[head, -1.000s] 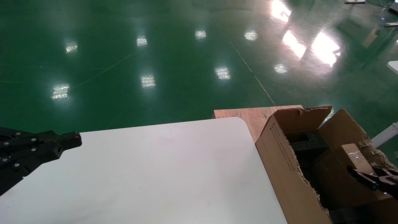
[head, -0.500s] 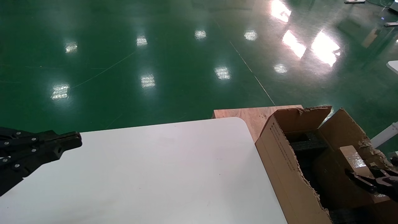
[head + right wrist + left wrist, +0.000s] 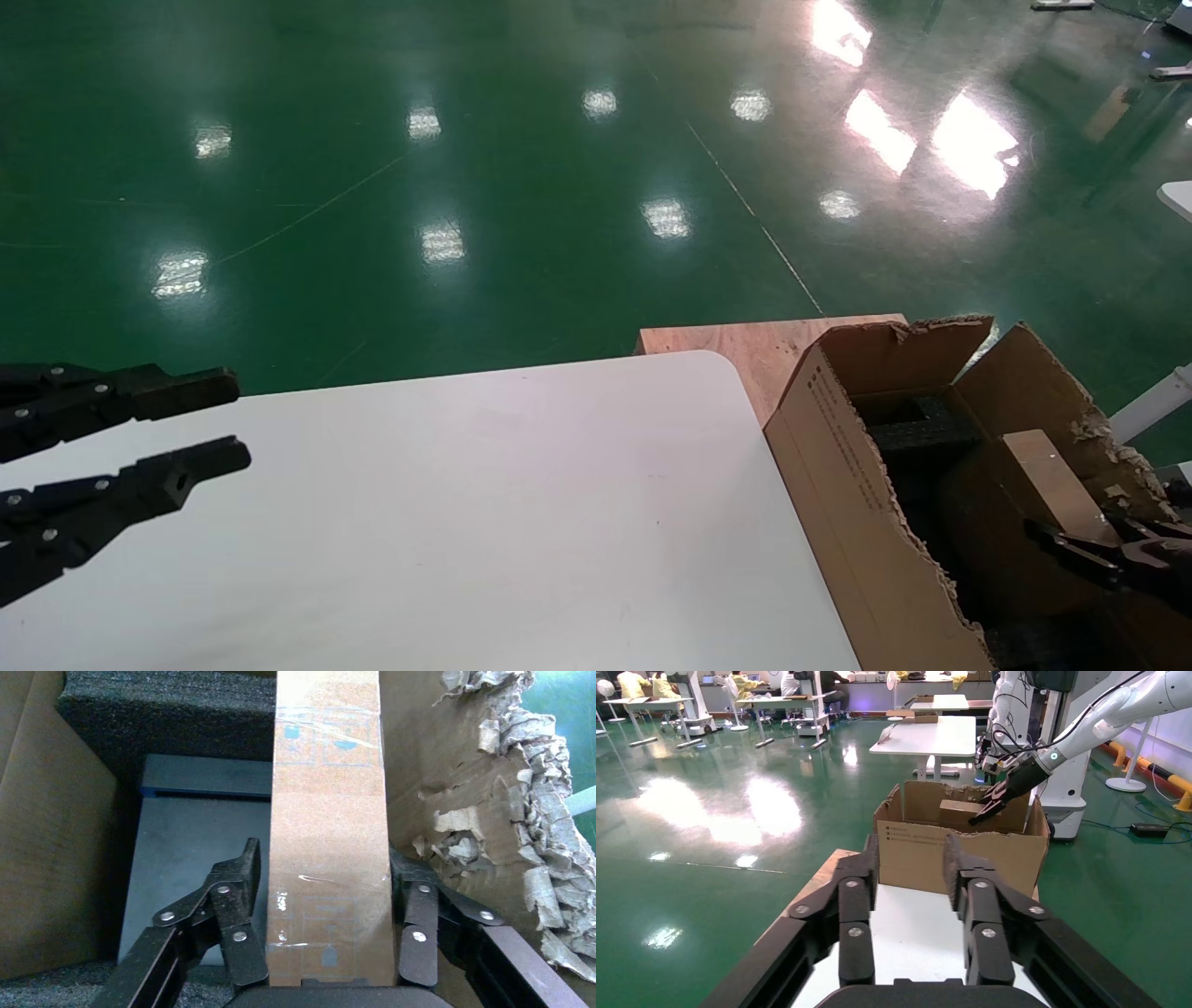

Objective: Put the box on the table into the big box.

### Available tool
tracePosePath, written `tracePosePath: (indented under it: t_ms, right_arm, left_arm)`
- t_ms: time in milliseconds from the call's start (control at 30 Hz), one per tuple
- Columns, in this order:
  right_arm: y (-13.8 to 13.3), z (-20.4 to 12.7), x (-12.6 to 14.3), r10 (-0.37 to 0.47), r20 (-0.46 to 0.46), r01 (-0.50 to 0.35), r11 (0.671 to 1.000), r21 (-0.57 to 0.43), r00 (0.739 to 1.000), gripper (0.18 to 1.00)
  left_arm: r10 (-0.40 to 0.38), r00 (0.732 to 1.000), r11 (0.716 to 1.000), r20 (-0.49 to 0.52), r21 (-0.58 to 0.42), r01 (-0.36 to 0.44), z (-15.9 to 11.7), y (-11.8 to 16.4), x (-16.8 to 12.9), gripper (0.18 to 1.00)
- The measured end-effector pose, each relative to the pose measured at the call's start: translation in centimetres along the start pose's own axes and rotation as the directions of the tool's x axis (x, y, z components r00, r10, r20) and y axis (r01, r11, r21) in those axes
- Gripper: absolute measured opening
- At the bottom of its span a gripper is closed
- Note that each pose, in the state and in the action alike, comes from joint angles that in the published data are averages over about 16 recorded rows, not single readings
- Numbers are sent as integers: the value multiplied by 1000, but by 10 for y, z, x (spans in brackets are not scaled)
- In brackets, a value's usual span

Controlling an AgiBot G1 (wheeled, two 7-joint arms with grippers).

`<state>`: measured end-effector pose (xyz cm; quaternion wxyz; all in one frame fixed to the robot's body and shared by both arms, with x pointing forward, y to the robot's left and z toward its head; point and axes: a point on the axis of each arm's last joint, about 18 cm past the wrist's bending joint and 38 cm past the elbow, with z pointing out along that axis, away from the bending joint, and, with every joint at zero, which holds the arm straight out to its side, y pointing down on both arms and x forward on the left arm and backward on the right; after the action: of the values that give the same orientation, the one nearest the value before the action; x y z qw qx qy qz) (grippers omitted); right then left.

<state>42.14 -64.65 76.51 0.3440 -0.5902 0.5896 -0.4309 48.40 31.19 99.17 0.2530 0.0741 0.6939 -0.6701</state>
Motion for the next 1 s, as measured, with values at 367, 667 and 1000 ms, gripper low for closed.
tracePosePath:
  t_ms: [367,667,1000]
  right_arm:
    - [0,0,0,6,-1,-6,1000,3,1000,724]
    - [-15,-1,-4,-32,10,32,999,36,999,886]
    - [-67,-13,-31,-175,66,161,971,177,982,978]
  left_arm:
    - [0,1000,1000,0,0,0,0,0,0,567]
    - [0,1000,1000,0,0,0,0,0,0,777]
    - [0,1000,1000,0,0,0,0,0,0,933]
